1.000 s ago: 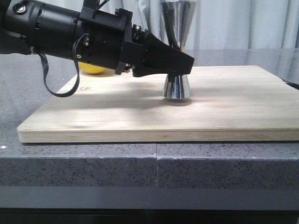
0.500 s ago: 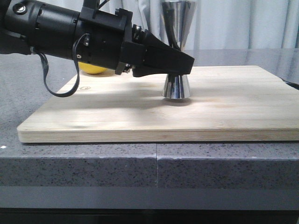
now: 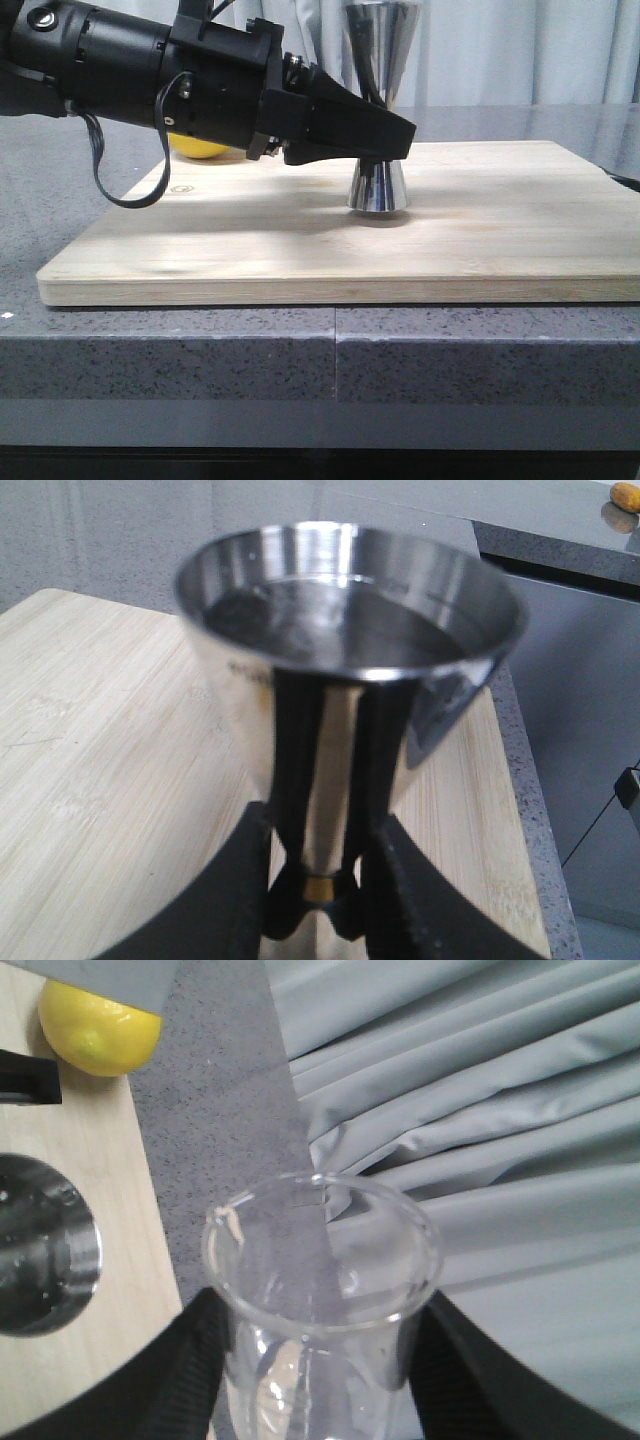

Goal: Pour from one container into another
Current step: 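Pour the clear liquid from the beaker into the jigger cup, then tilt the beaker upright and lower it onto the board with the right gripper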

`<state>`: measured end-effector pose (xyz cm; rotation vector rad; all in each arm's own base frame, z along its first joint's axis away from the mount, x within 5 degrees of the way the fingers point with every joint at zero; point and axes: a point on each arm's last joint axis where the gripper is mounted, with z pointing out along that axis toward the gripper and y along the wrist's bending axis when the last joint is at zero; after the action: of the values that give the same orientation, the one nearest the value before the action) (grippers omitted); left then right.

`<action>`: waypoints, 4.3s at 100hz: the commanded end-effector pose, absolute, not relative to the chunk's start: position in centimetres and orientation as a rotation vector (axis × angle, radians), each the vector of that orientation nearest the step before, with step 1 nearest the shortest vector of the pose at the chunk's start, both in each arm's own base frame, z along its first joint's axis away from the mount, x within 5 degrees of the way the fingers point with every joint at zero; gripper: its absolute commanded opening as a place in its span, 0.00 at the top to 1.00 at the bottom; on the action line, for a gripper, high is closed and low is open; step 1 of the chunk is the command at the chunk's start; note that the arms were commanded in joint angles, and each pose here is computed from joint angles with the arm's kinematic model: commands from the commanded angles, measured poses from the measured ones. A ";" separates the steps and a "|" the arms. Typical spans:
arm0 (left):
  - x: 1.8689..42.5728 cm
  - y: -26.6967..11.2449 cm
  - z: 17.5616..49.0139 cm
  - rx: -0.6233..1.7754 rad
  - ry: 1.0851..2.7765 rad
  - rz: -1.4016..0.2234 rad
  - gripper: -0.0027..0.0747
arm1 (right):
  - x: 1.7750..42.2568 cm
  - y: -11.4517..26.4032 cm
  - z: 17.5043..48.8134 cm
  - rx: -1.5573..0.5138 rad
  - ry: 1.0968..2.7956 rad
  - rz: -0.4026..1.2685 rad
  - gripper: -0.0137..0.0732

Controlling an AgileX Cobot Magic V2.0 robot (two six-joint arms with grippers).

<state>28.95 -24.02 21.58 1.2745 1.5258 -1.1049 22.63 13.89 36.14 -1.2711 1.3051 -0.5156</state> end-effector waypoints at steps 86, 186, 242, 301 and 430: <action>28.5 -24.0 25.1 1.249 1.401 -1.144 0.99 | 27.2 7.4 37.6 -0.587 1.517 -0.081 0.51; 28.5 -24.0 25.1 1.249 1.400 -1.144 0.99 | 33.9 6.6 25.5 -0.428 1.564 0.178 0.51; 28.5 -24.0 25.1 1.249 1.400 -1.144 0.99 | 34.2 6.8 24.5 -0.432 1.570 0.208 0.51; 28.5 -24.0 25.1 1.249 1.400 -1.144 0.99 | 34.7 7.0 22.8 -0.457 1.611 0.217 0.51; 28.5 -24.0 25.1 1.247 1.400 -1.145 0.99 | 33.6 6.9 26.1 -0.453 1.495 0.215 0.25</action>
<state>28.91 -24.02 21.58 1.2785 1.5231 -1.1075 34.10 7.02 22.30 -0.4728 1.6655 0.2044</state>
